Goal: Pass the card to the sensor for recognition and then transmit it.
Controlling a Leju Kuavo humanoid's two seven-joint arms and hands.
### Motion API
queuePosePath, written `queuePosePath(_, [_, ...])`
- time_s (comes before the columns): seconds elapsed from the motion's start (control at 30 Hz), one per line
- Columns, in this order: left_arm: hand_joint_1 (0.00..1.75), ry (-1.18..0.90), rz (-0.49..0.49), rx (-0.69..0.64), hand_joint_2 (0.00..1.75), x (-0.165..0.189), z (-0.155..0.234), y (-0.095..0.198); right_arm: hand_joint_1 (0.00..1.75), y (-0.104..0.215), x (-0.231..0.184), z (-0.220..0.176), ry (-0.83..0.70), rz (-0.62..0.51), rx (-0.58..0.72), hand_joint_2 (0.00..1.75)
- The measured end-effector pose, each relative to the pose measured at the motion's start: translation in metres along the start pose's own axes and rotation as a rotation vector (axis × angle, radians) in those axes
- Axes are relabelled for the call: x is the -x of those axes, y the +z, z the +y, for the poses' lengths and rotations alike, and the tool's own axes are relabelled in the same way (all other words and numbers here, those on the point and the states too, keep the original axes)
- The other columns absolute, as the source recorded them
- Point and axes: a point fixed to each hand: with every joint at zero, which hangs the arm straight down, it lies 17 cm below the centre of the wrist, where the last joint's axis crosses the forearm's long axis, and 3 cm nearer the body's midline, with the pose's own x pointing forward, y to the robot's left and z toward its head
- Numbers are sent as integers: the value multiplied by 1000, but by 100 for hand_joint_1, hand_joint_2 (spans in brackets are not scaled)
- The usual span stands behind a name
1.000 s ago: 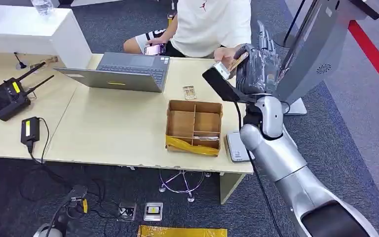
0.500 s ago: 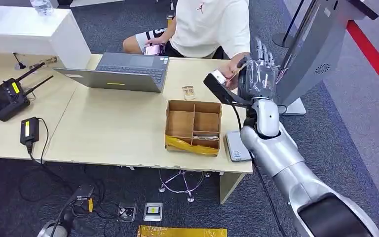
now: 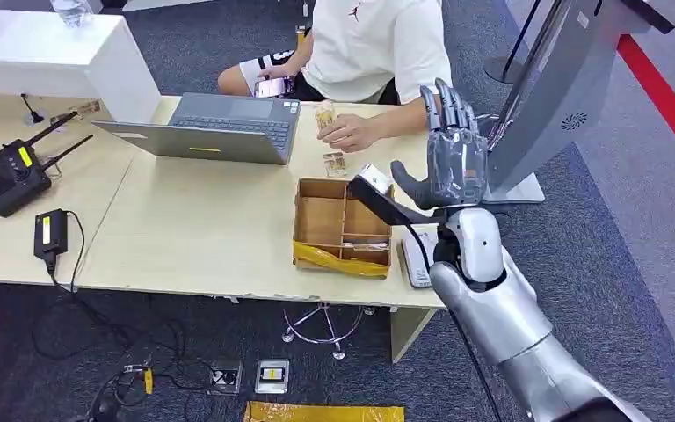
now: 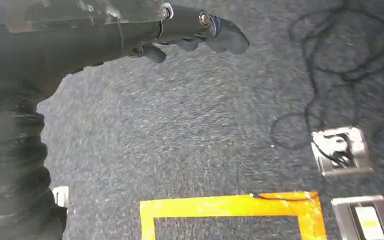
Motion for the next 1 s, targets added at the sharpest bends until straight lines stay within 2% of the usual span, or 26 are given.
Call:
queuePosePath(0.1, [0,23,31,-7,175,23,1,-1,0,23,-38,14,-137,-76,-129,175])
queuePosePath(0.23, [0,49,44,-9,175,39,2,0,0,57,-82,21,-118,-196,-195,175])
queuePosePath(0.4, [0,68,32,-10,175,36,3,2,0,86,-98,45,-119,-234,-274,175])
queuePosePath(0.6, [0,82,21,-12,175,33,5,2,0,95,-110,49,-117,-264,-290,175])
queuePosePath(0.77, [0,91,18,-14,175,29,6,3,0,101,-108,61,26,-277,-289,175])
queuePosePath(1.0, [0,102,6,-24,175,20,7,3,0,91,-95,99,87,-228,-313,175])
